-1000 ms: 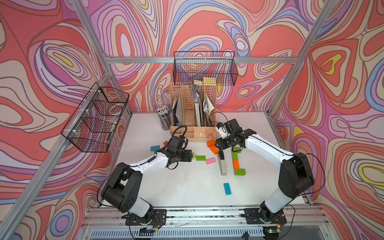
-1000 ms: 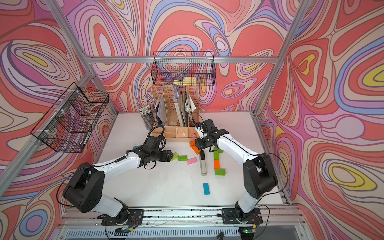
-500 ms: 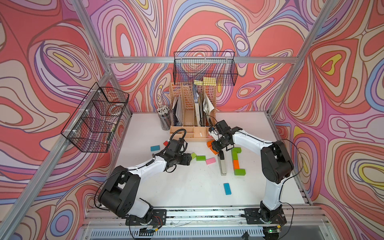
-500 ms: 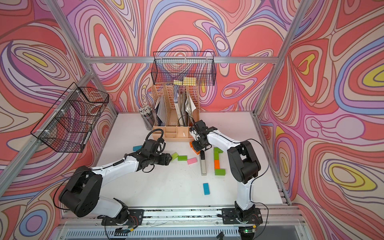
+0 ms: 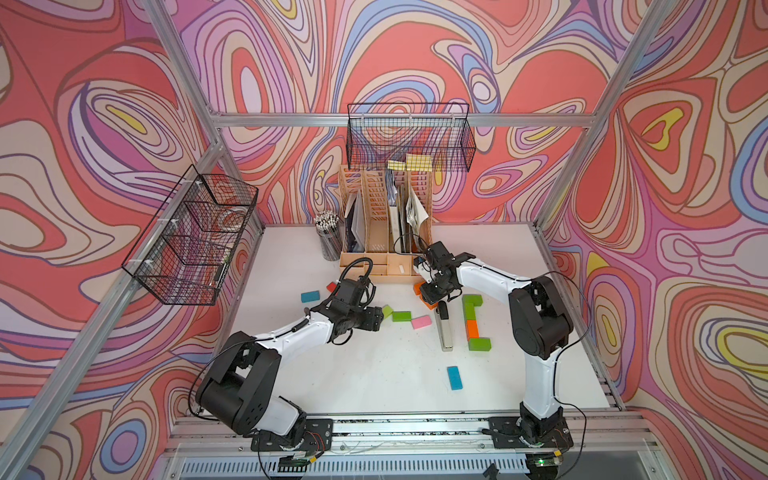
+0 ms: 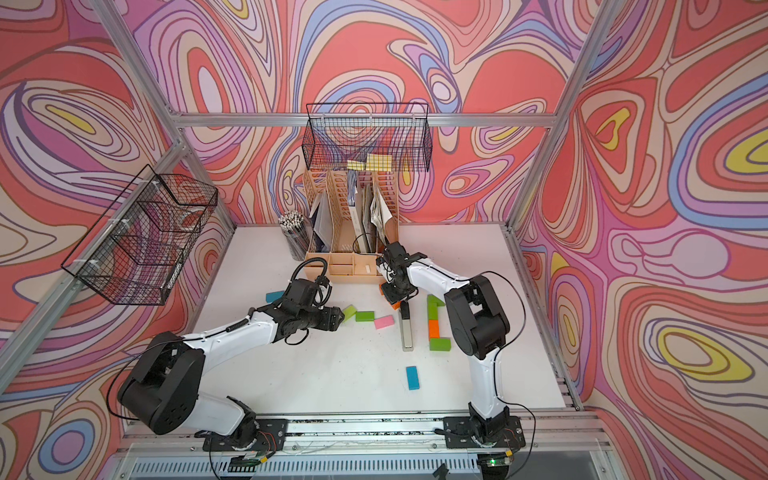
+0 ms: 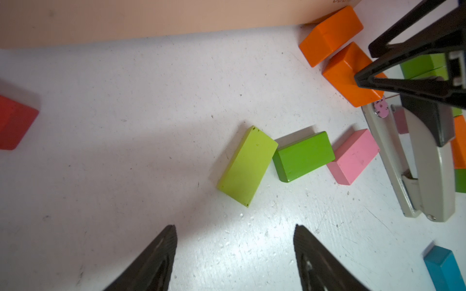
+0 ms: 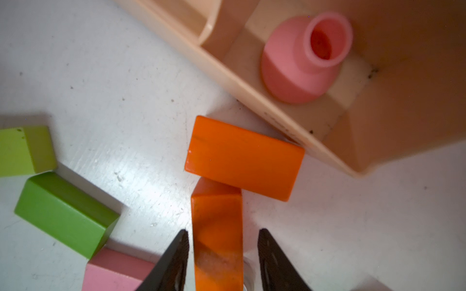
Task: Assemble the letter c with building blocks
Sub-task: Pick up the building block from the center of the board.
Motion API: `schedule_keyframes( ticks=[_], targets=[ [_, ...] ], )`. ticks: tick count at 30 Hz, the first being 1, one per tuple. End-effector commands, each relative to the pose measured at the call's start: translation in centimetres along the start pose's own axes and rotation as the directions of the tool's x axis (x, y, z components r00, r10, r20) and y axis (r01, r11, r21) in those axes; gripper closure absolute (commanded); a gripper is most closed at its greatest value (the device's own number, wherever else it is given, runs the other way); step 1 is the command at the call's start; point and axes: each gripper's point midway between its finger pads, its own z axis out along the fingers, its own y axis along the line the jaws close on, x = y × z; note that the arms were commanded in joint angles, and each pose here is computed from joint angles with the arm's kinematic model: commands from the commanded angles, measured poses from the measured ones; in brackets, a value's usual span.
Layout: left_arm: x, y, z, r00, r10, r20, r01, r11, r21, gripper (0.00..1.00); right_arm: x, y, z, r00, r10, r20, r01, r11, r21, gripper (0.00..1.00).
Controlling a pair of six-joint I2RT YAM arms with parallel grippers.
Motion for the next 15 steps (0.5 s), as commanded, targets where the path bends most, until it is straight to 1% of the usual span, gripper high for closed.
schedule_keyframes(
  ticks=[1,4,7,12,15],
  targets=[
    [-0.3,0.0,-0.1,1.0,0.02,0.016,-0.02,1.0,0.005,0.24,-0.3,0.1,0.7,1.0,0.001,-0.013,-0.001,1.0,0.002,0.53],
    [-0.3,0.1,-0.2,1.0,0.026,0.017,-0.026,1.0,-0.002,0.24,-0.4,0.3,1.0,1.0,0.001,-0.015,-0.001,1.0,-0.007,0.54],
    [-0.3,0.3,-0.3,0.999,0.032,0.022,-0.032,0.999,-0.014,0.24,-0.4,0.3,1.1,1.0,0.001,-0.016,-0.001,1.0,-0.011,0.6],
    [-0.4,0.4,-0.4,0.999,0.039,0.027,-0.039,0.999,-0.018,0.24,-0.5,0.4,0.9,1.0,-0.011,-0.008,0.01,1.0,-0.018,0.74],
    [-0.3,0.5,-0.4,0.999,0.04,0.023,-0.039,0.999,-0.023,0.24,-1.1,0.9,-0.1,0.999,-0.019,0.031,0.02,0.999,-0.043,0.77]
  ],
)
